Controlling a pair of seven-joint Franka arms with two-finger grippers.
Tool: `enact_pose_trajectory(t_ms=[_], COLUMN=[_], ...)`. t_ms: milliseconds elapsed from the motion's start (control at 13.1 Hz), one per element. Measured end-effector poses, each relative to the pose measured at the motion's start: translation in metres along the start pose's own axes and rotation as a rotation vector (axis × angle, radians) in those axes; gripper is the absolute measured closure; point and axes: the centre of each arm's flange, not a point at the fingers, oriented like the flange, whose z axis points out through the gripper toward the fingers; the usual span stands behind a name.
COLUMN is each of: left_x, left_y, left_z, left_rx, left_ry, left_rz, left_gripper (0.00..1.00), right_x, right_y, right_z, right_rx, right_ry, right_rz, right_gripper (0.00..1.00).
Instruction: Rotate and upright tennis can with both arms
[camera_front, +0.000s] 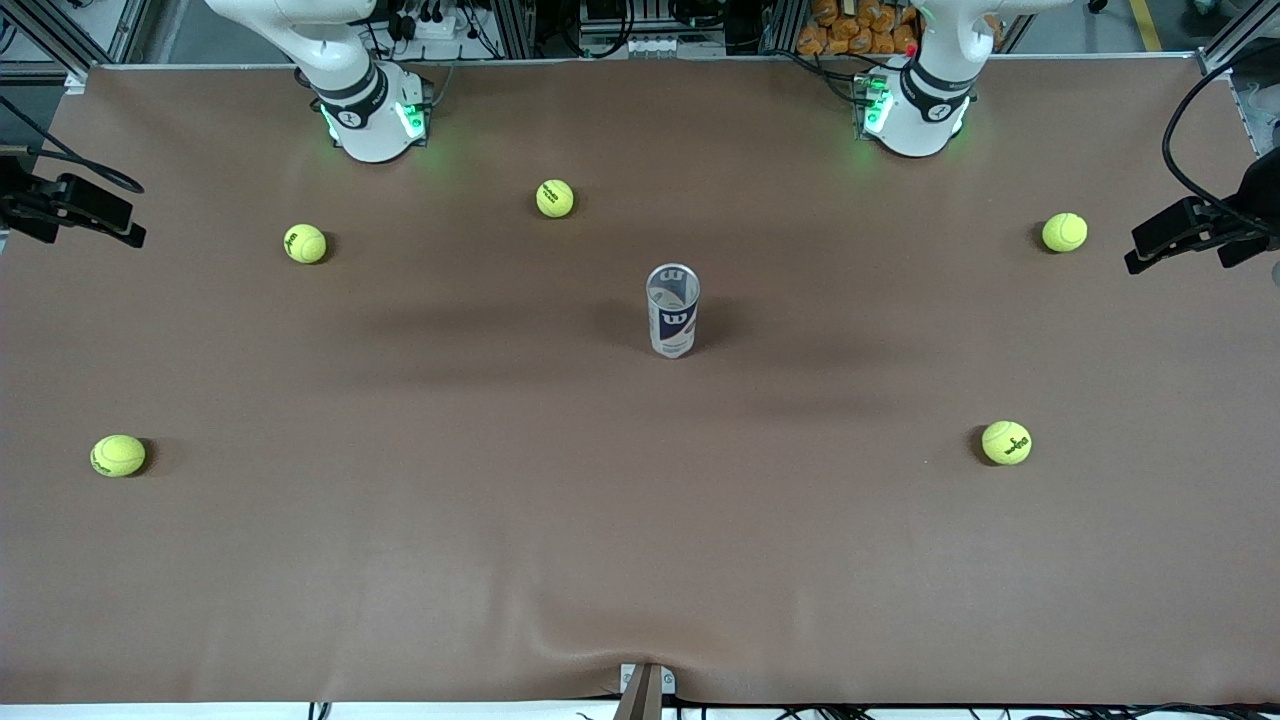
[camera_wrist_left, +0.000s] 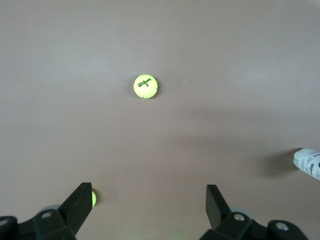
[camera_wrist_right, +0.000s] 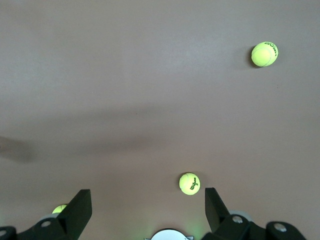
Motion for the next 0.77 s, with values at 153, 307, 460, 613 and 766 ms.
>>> enact_pose_trajectory(t_ms=[153, 307, 460, 613, 766], left_x=[0.0001, 0.0002, 0.0002, 0.0002, 0.0001], left_y=[0.0005, 0.0005, 0.0005, 0.001, 0.0012], left_z=[-0.0001, -0.0002, 0.0001, 0.0014, 0.0018], left_rx=[0.0, 0.0, 0.0, 0.0, 0.0], left_ry=[0.001, 0.002, 0.001, -0.001, -0.002], left_rz=[0.001, 0.001, 0.001, 0.002, 0.002], left_gripper=[0.0, 0.0, 0.0, 0.0, 0.0], right_x=[0.0001, 0.0002, 0.0002, 0.0002, 0.0003], right_y=[-0.0003, -0.0003, -0.0003, -0.0003, -0.0003], right_z=[0.0002, 0.0003, 0.0003, 0.0004, 0.0004], right_rx=[0.0, 0.0, 0.0, 0.0, 0.0], right_ry=[0.0, -0.001, -0.001, -0.001, -0.001], right_rz=[0.0, 0.0, -0.001, -0.001, -0.001], right_gripper=[0.0, 0.0, 0.0, 0.0, 0.0])
